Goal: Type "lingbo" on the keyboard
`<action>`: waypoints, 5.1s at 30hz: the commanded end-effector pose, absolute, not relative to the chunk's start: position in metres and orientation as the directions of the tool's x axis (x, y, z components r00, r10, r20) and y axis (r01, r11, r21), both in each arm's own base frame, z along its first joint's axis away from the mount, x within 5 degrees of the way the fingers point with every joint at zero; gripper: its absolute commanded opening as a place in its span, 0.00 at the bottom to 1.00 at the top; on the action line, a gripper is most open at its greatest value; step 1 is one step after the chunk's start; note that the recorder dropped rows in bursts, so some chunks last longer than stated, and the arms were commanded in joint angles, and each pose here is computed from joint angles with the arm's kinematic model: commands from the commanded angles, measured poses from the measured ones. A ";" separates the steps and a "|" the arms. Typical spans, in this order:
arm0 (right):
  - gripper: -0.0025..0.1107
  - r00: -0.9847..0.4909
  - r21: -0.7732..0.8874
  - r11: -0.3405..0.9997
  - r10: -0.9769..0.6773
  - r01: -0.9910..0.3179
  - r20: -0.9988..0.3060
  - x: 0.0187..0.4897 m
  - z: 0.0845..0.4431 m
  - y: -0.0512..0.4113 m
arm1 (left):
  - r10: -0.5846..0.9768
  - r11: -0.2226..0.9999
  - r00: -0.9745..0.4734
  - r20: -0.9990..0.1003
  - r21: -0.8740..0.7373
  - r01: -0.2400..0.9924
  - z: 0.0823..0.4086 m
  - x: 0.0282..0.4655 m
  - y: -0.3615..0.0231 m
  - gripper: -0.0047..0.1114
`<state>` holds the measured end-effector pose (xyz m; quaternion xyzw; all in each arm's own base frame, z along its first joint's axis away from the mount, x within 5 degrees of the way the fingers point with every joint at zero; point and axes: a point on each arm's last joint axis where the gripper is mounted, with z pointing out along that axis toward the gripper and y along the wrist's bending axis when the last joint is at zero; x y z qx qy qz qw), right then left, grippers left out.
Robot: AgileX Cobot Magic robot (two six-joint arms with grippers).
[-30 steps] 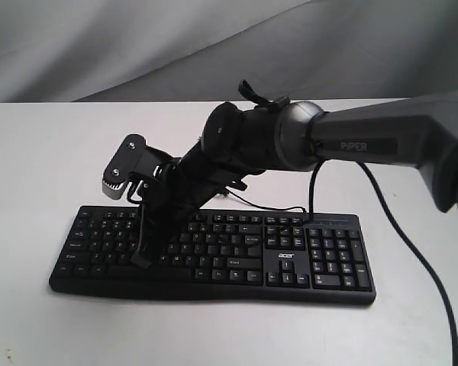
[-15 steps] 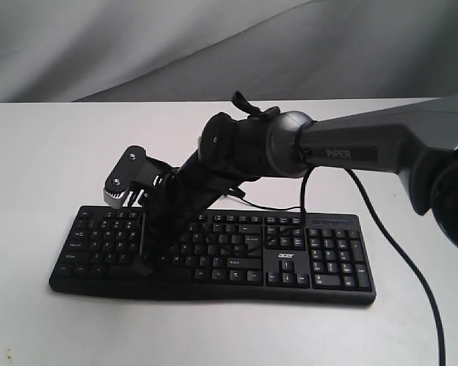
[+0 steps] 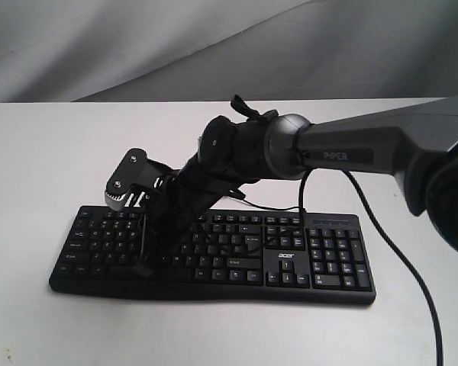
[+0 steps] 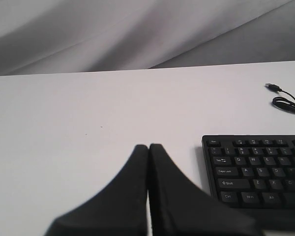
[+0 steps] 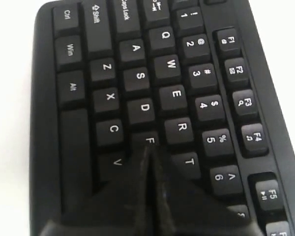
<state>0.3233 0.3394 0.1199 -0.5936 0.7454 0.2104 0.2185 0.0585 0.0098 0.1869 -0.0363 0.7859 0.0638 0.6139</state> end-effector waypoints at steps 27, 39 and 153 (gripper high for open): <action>0.02 -0.216 0.101 0.193 -0.809 -0.976 -0.547 0.313 0.127 0.333 | 0.015 0.990 -0.248 -0.969 0.050 -0.134 0.185 0.059 0.010 0.04; 0.02 -0.242 0.140 0.197 -0.812 -0.970 -0.531 0.312 0.112 0.334 | 0.015 0.990 -0.248 -0.969 0.050 -0.134 0.185 0.059 0.010 0.04; 0.02 -0.103 0.004 0.997 -0.004 -0.077 -0.995 0.145 0.368 0.009 | 0.015 0.990 -0.248 -0.969 0.050 -0.134 0.185 0.059 0.010 0.04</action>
